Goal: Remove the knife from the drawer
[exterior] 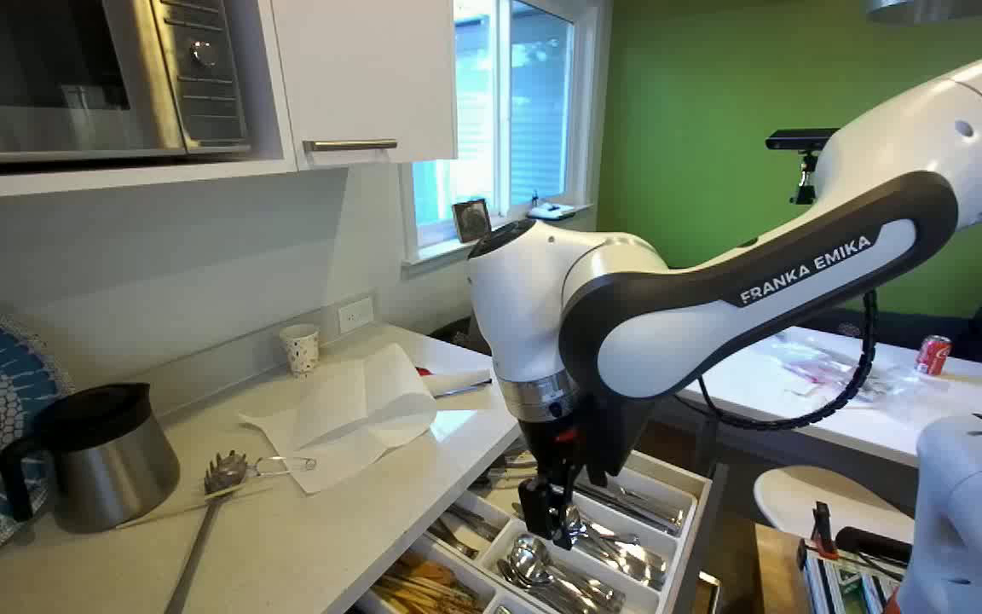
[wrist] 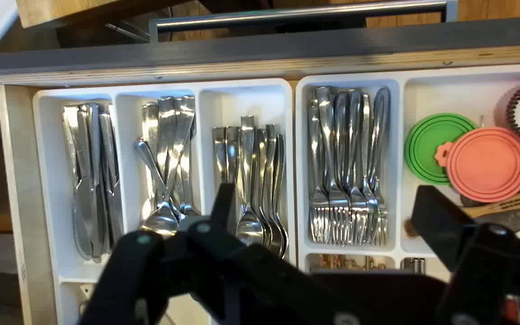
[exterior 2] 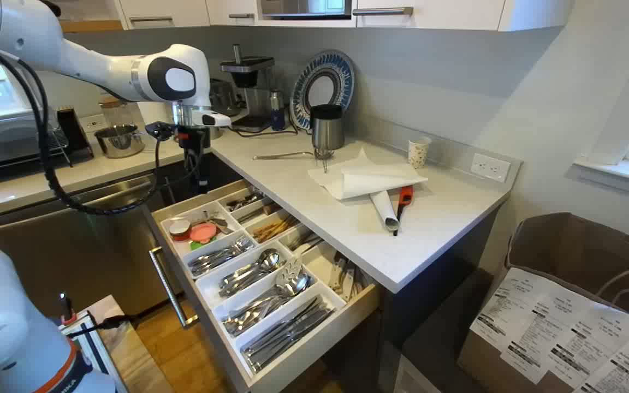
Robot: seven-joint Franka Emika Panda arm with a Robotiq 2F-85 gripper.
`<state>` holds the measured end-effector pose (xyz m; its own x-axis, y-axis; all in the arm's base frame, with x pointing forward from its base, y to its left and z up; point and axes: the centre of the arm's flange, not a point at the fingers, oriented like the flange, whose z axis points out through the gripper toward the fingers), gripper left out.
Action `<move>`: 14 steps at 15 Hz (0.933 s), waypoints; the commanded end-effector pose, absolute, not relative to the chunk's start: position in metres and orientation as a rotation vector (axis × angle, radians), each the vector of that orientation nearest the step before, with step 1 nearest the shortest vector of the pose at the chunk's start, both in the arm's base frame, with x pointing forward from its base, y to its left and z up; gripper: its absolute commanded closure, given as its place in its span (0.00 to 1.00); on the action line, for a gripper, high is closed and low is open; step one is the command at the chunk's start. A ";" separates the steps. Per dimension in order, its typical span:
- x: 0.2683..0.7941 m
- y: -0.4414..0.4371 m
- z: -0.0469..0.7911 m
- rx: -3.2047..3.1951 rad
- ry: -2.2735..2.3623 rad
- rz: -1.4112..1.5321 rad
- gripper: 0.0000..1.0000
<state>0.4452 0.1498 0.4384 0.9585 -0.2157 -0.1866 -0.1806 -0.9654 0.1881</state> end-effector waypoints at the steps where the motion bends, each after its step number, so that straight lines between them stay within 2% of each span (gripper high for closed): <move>1: 0.445 0.150 0.438 2.940 -0.300 -0.308 0.00; 9: 0.446 0.145 0.438 2.949 -0.319 -0.279 0.00; 14: 0.455 0.069 0.414 3.001 -0.416 -0.261 0.00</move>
<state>0.4566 0.1139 0.4328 0.9528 -0.2528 -0.1681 -0.2272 -0.9610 0.1575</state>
